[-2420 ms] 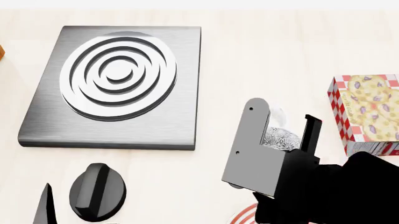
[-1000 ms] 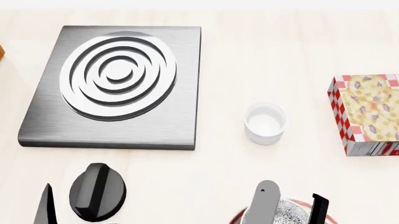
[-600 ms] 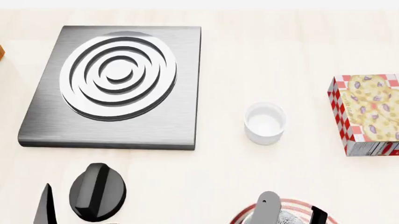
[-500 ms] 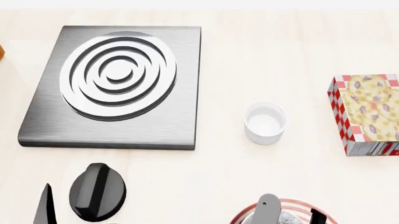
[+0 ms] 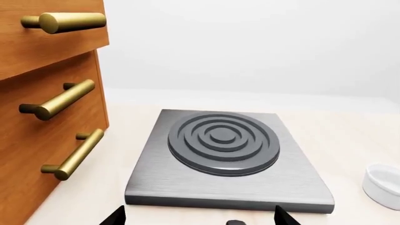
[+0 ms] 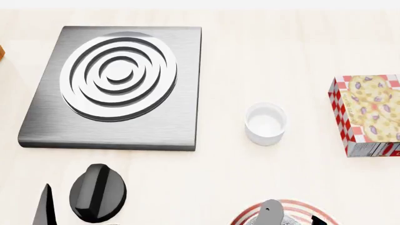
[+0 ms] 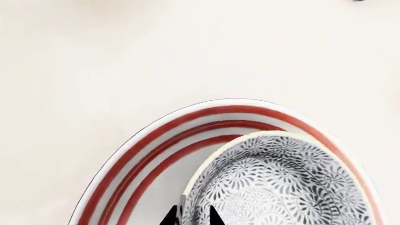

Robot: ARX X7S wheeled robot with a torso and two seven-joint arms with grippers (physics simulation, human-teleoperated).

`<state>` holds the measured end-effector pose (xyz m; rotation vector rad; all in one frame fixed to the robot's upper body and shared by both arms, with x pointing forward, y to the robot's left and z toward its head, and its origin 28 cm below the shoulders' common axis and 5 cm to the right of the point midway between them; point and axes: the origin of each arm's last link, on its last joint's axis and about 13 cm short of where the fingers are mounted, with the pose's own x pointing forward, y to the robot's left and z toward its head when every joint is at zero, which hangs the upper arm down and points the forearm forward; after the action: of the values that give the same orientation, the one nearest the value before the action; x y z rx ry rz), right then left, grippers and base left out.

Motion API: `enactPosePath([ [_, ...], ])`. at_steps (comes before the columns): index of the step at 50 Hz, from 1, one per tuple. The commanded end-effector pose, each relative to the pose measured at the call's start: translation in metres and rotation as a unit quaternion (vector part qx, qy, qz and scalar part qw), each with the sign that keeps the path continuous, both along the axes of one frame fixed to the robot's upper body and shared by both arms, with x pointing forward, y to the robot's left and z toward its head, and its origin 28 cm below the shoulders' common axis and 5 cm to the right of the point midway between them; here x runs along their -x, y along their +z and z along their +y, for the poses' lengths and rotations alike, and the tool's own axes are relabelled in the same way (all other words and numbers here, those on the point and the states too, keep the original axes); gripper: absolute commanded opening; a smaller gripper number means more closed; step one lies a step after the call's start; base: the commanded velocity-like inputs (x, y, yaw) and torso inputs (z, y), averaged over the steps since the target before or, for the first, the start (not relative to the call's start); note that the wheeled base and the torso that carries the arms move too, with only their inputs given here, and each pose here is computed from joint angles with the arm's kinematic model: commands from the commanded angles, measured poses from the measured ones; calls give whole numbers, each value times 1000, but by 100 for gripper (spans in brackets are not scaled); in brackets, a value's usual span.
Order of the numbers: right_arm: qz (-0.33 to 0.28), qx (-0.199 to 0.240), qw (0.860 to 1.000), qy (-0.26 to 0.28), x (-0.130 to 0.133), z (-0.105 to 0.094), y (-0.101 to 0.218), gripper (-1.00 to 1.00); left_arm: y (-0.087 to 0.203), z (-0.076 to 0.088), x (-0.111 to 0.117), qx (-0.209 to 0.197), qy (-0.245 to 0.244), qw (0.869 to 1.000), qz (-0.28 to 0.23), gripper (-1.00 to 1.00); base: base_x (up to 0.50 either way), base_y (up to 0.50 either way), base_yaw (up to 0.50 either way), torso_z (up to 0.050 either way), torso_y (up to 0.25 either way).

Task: Pick the akita bowl on the ramekin and place it on the plate.

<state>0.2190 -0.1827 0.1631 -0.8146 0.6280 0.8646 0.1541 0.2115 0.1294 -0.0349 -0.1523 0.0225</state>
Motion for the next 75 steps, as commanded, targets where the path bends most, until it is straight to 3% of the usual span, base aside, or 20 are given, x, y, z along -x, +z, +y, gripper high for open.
enactPosePath([
  [1,13,-7,1000,-9,1,3,-18,100,1,0,0,2,-1,1000,0,100,0,0,0,0,0],
  [56,-52,-22,998,-20,10,9,15,100,0,0,0,2,-1,1000,4,100,0,0,0,0,0],
  [75,-133,-126,982,-38,12,19,29,100,0,0,1,1,-1,1000,6,100,0,0,0,0,0],
])
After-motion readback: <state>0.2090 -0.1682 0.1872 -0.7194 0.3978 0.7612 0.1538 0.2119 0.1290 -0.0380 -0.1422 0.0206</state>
